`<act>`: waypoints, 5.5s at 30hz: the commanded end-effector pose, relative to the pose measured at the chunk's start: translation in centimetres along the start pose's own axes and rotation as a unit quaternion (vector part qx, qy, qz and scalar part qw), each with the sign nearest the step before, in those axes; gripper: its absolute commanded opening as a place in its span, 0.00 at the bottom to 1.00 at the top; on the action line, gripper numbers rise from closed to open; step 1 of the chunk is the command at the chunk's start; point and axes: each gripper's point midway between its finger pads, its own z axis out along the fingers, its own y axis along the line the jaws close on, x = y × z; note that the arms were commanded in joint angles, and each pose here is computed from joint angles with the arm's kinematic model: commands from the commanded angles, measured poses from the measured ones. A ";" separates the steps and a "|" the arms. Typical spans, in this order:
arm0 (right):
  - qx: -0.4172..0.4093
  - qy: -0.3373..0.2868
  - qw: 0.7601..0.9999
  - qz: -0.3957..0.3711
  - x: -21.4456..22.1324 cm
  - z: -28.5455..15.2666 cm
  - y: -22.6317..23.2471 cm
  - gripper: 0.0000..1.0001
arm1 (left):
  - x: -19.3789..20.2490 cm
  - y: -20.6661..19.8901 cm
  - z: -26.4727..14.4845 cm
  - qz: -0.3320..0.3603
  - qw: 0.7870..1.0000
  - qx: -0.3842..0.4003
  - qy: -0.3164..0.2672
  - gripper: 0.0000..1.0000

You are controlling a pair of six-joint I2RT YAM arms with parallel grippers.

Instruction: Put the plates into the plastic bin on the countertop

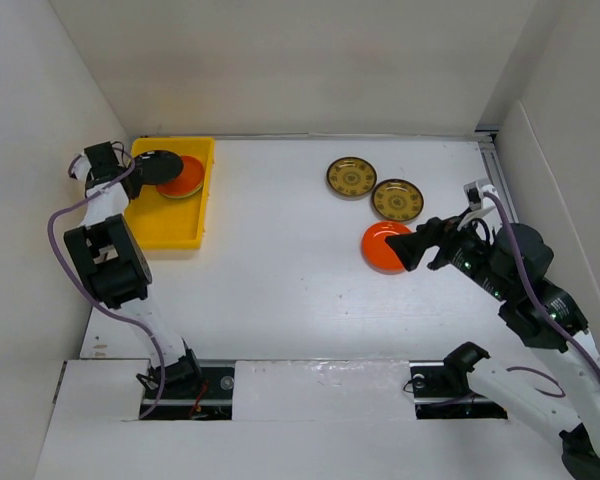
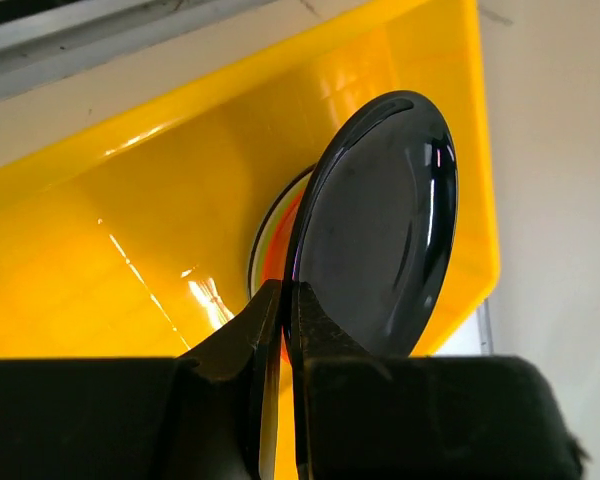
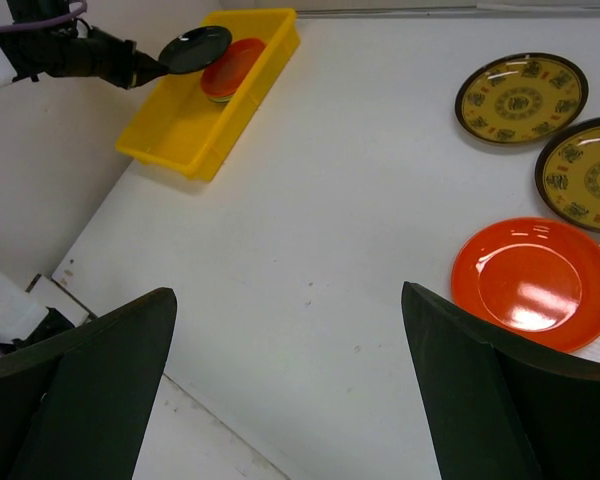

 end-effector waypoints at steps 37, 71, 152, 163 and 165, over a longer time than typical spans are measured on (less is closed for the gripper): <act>0.057 -0.064 0.996 0.001 -5.1 -4.3 -0.5 1.00 | 52.5 -7.9 -25.0 0.393 0.759 0.371 0.362 1.00; 0.035 -0.053 0.998 0.005 -3.6 -2.1 -0.4 1.00 | 35.1 -14.0 -20.6 0.304 0.838 0.348 0.289 0.00; 0.283 0.212 0.867 0.352 16.9 17.3 -38.8 0.13 | 35.1 -8.5 -27.0 0.371 0.832 0.346 0.224 1.00; 0.312 0.120 0.880 0.338 11.5 13.5 -35.0 0.00 | 38.6 -9.0 -27.4 0.368 0.799 0.384 0.282 1.00; 0.294 0.111 0.893 0.321 10.1 13.6 -32.7 0.00 | 40.0 -9.7 -27.3 0.371 0.783 0.400 0.299 1.00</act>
